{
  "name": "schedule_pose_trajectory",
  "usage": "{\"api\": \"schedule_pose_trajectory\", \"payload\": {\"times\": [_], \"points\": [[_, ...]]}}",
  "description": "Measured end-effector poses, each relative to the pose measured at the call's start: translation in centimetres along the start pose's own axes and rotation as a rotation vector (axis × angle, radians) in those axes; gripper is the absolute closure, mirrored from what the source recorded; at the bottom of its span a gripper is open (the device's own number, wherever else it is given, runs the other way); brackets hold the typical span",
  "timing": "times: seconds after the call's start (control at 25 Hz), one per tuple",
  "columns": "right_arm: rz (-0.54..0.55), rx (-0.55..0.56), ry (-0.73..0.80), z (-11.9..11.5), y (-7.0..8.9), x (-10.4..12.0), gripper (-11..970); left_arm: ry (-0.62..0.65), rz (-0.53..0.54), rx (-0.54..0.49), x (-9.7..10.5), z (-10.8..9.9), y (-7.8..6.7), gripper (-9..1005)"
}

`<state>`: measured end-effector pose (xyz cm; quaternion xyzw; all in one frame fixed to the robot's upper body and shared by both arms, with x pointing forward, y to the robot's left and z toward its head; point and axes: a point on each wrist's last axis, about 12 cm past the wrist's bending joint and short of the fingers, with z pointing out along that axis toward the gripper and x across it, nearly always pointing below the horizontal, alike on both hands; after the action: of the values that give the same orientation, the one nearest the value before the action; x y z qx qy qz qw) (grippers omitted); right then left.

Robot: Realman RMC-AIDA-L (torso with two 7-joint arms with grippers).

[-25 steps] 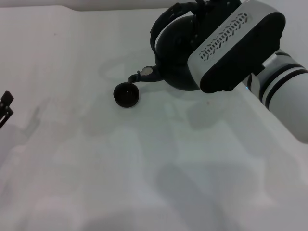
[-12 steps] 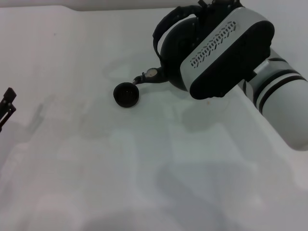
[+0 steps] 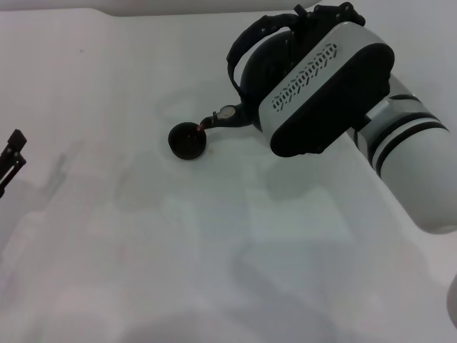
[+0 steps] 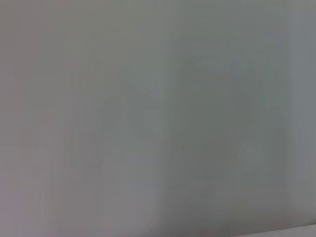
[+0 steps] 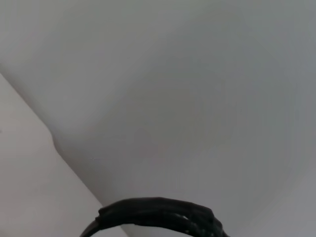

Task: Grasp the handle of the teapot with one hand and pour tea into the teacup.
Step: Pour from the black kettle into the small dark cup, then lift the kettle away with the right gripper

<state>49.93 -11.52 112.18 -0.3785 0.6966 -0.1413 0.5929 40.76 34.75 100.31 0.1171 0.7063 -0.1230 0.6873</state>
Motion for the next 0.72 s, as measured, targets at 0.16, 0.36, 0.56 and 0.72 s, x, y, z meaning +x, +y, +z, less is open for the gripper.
{"api": "schedule_pose_trajectory", "payload": {"times": [0.16, 0.36, 0.56, 0.72], "points": [[-0.006, 0.02, -0.008, -0.2, 0.14, -0.2, 851, 0.0, 0.001, 0.0, -0.01, -0.01, 0.03, 183], [-0.001, 0.023, -0.016, -0.13, 0.2, -0.34, 852, -0.001, 0.002, 0.002, -0.03, 0.01, 0.03, 184], [-0.002, 0.02, -0.021, -0.07, 0.29, -0.46, 851, -0.003, 0.003, 0.003, -0.07, 0.08, 0.04, 184], [-0.007, 0.031, -0.015, -0.04, 0.2, -0.46, 852, -0.005, 0.001, 0.005, -0.1, 0.26, 0.02, 184]]}}
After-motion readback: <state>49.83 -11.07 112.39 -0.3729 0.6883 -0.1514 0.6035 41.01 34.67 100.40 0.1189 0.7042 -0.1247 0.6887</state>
